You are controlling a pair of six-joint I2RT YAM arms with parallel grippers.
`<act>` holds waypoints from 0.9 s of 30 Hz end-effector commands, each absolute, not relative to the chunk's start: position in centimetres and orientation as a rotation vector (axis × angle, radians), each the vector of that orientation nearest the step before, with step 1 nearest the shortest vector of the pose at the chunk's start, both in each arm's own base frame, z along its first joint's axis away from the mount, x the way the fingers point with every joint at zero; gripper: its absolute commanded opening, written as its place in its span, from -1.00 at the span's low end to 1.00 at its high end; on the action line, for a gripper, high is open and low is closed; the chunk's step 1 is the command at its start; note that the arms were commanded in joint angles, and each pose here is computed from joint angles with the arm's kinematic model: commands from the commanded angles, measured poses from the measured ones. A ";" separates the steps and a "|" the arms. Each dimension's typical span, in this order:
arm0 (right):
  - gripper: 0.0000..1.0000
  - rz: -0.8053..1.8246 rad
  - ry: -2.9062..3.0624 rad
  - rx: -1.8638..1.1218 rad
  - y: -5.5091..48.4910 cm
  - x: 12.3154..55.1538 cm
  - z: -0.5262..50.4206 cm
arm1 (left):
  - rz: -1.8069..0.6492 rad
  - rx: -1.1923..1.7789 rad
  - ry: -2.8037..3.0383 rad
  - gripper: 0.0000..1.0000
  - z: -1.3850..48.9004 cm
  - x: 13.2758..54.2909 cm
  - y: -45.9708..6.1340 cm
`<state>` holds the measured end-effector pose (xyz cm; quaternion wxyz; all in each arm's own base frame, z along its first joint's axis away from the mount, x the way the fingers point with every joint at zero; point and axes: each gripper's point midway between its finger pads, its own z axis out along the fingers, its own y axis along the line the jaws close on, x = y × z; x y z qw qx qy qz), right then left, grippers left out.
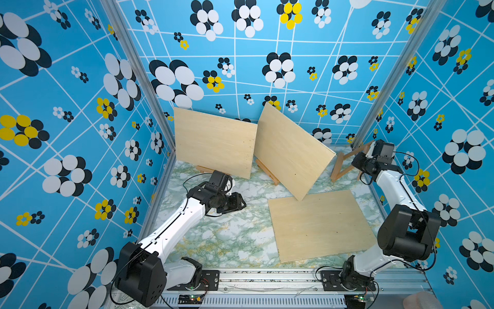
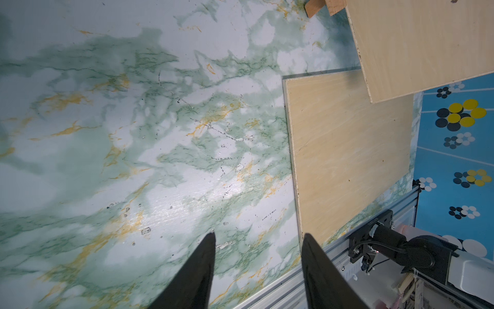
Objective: Assemble the easel
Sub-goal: Place the easel at the center of the board.
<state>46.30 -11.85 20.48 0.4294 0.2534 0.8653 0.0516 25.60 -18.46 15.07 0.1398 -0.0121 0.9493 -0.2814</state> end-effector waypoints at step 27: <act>-0.84 0.495 2.654 0.376 -3.1 46.9 10.6 | -0.778 0.006 2.750 0.09 15.1 27.5 -19.1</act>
